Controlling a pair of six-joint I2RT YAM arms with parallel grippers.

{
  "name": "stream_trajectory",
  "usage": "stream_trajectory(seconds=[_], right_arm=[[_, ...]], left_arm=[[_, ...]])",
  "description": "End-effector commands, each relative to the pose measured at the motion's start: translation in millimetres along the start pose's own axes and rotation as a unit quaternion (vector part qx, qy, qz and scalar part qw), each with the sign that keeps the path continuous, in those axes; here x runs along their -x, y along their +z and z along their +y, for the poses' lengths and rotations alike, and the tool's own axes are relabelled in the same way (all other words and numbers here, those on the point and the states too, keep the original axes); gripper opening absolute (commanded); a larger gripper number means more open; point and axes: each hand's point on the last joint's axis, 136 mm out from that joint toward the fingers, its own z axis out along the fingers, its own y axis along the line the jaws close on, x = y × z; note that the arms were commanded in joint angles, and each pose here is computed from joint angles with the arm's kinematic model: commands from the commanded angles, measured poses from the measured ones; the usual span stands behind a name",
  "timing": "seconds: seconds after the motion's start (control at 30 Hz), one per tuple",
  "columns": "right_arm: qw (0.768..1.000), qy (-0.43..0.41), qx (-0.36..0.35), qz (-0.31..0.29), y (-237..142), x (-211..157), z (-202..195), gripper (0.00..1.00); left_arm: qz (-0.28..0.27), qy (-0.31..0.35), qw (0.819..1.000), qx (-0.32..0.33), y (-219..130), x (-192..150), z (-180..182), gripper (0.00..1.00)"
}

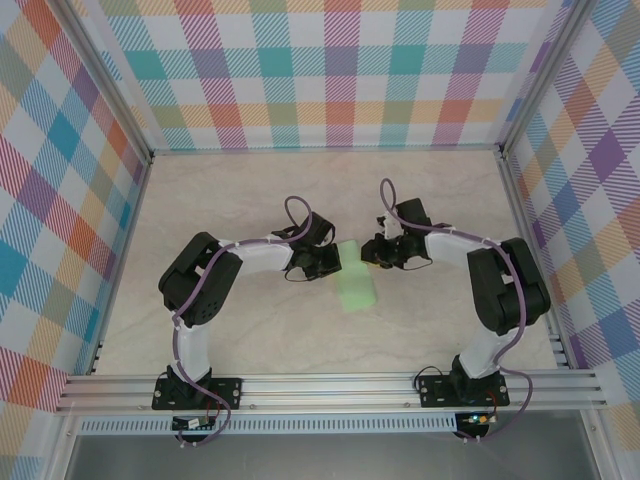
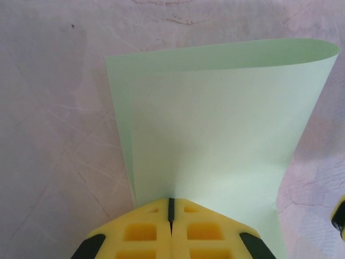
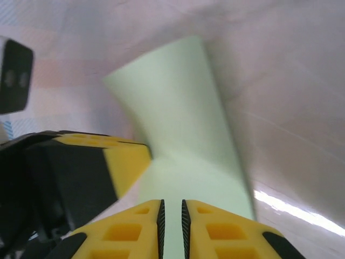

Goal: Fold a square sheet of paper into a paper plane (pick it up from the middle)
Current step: Fold the square sheet of paper in half at the center of the table.

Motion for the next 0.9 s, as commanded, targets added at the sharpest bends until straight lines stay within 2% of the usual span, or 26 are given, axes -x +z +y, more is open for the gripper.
stream_trajectory(seconds=[0.0, 0.17, 0.33, 0.5, 0.57, 0.7, 0.87], right_arm=[[0.999, 0.007, 0.028, 0.018, 16.7, 2.3, 8.1, 0.16], [0.999, 0.012, 0.031, 0.024, 29.4, 1.4, 2.8, 0.13], [1.000, 0.026, -0.013, 0.010, 33.4, 3.3, -24.1, 0.12], [0.994, 0.057, -0.087, -0.021, 24.3, 7.7, -61.6, 0.11], [0.993, 0.073, -0.091, -0.028, 19.3, 10.0, -70.1, 0.12], [0.996, 0.054, -0.060, -0.043, 11.0, 16.7, -52.3, 0.12], [0.997, -0.019, -0.009, -0.072, -4.9, 29.3, -1.5, 0.13]], left_arm=[[0.063, -0.020, 0.986, 0.153, 17.0, -41.3, 86.5, 0.05], [0.064, -0.019, 0.985, 0.157, 17.2, -42.5, 87.6, 0.05], [0.065, -0.020, 0.985, 0.161, 16.5, -43.7, 90.4, 0.05], [0.064, -0.023, 0.985, 0.161, 16.9, -46.1, 93.6, 0.04], [0.065, -0.022, 0.985, 0.161, 17.5, -46.8, 94.0, 0.04], [0.067, -0.021, 0.985, 0.160, 18.3, -47.9, 94.6, 0.04], [0.068, -0.020, 0.985, 0.160, 18.6, -47.4, 94.0, 0.04]])
